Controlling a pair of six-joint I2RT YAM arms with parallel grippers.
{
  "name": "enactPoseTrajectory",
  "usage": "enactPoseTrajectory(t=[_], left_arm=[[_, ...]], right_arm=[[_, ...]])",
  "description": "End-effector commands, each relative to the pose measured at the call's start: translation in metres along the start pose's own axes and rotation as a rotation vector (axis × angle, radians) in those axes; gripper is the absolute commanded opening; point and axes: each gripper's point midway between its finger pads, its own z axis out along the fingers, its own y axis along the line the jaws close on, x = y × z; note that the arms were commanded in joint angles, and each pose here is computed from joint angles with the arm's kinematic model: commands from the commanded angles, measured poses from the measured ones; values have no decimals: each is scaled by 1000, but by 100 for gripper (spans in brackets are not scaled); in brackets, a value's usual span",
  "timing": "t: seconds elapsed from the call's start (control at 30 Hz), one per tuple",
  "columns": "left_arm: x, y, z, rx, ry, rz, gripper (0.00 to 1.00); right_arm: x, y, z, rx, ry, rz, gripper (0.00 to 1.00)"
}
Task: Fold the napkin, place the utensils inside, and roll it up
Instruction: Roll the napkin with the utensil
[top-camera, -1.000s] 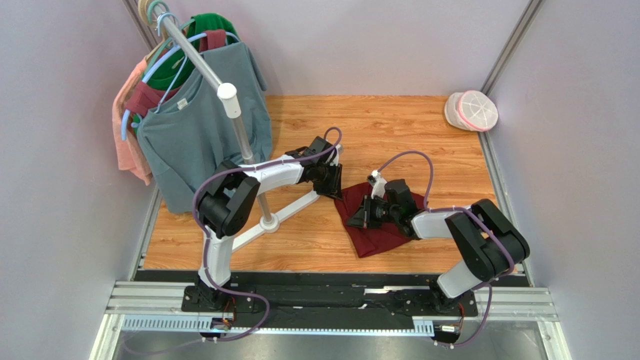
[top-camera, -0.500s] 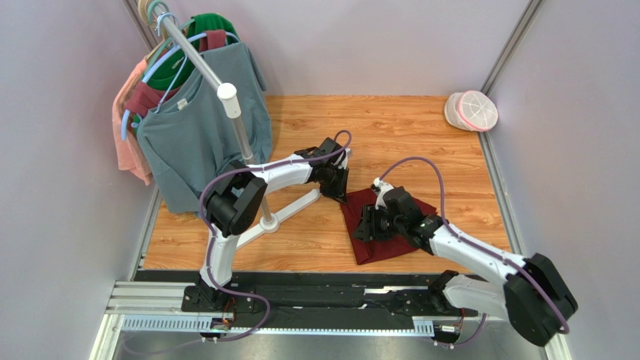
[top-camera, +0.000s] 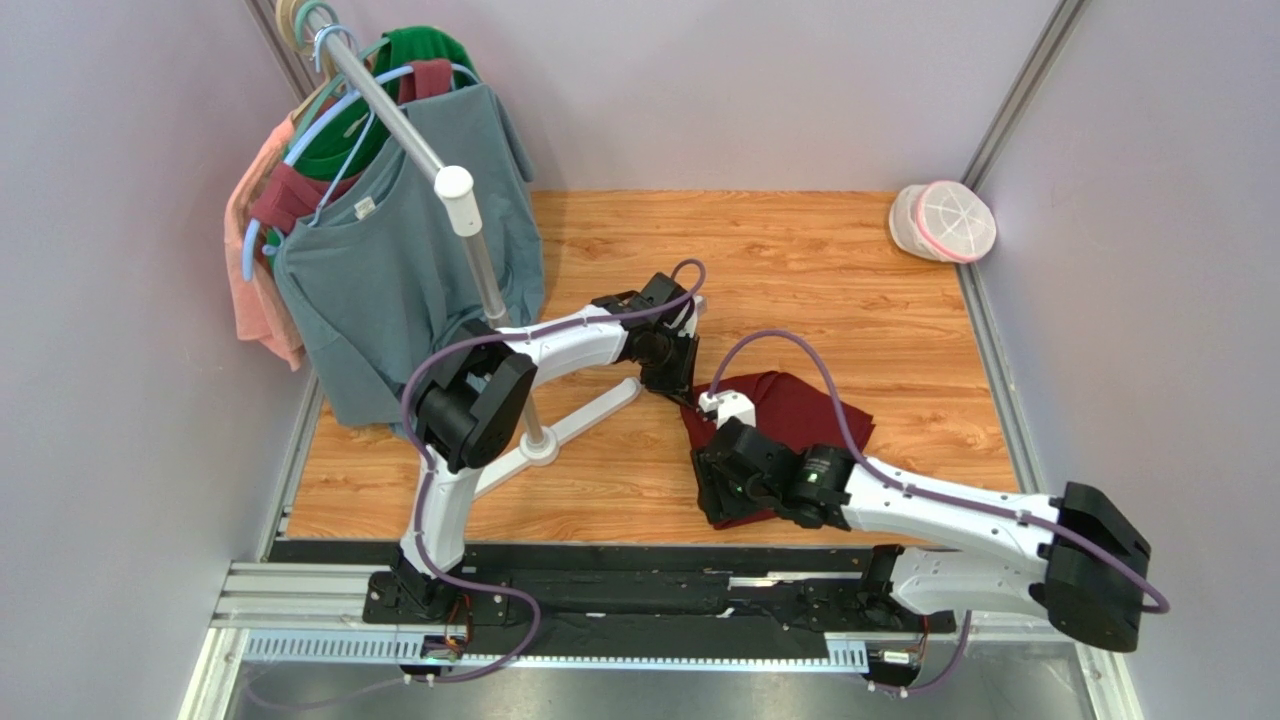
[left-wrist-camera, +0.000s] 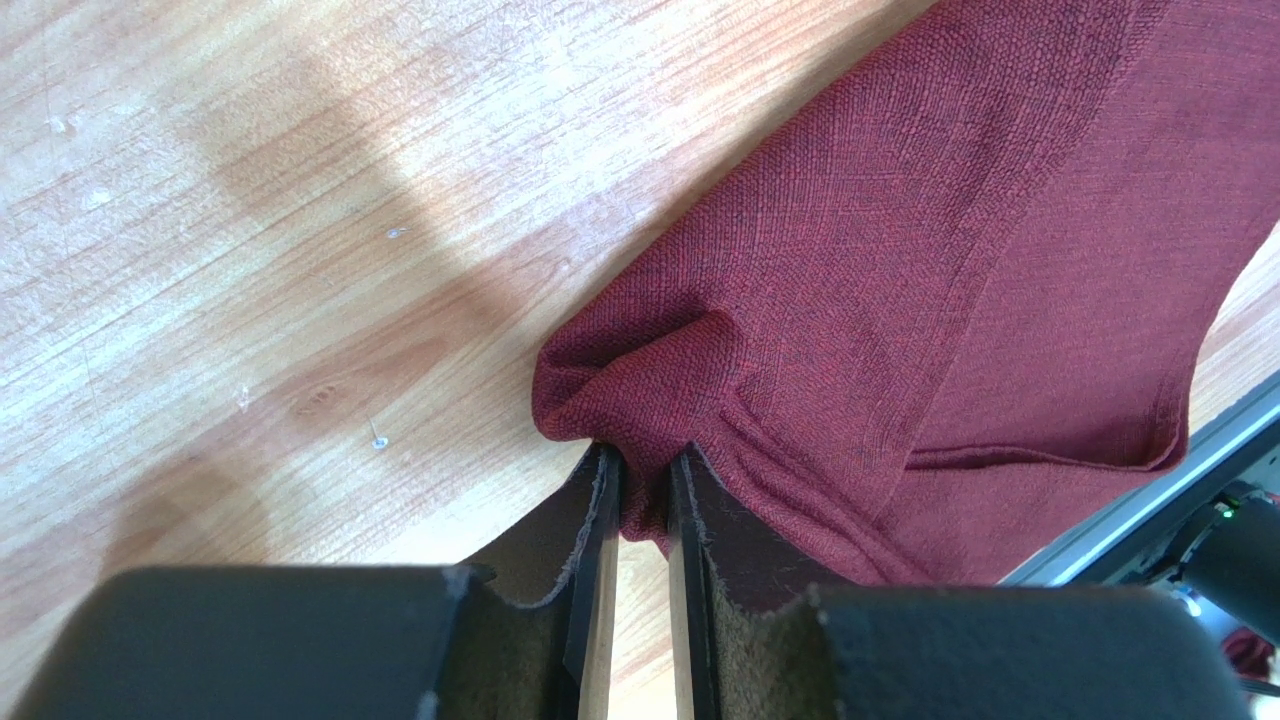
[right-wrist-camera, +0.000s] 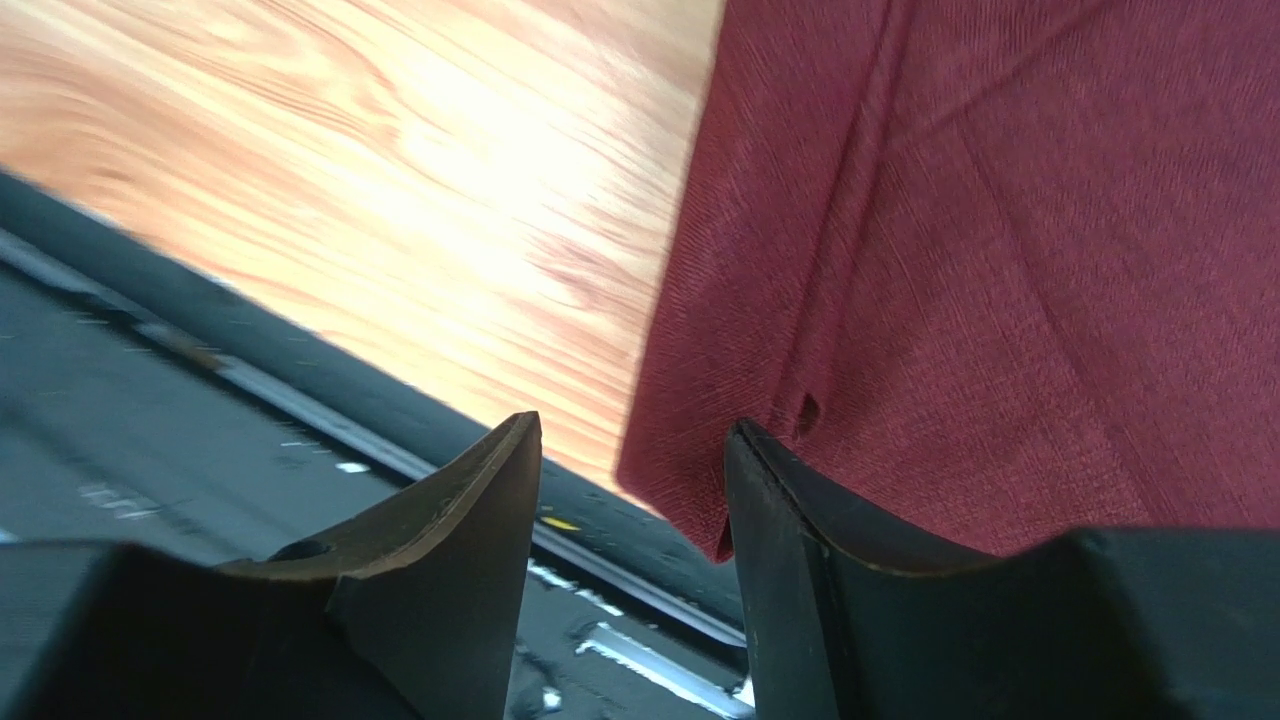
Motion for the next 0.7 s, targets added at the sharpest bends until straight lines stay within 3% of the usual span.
enactPoseTrajectory(t=[0.0,0.17,0.27,0.3,0.37,0.67], left_arm=[[7,10,7,-44,35,26,22],[5,9,5,-46,32,31,22],[5,8,6,-43,33,29,22],[4,8,5,-44,31,30,22],[4,8,5,-45,33,29,22],[3,8,3,-45,31,37,22]], right_arm=[[5,-7,7,91,23,-1,51],[20,-7,13,86,66,35,50],[30,-11,21,93,83,44,38],[30,-12,23,98,79,45,29],[32,-14,25,116,89,46,24],[57,-35,32,209,152,78,17]])
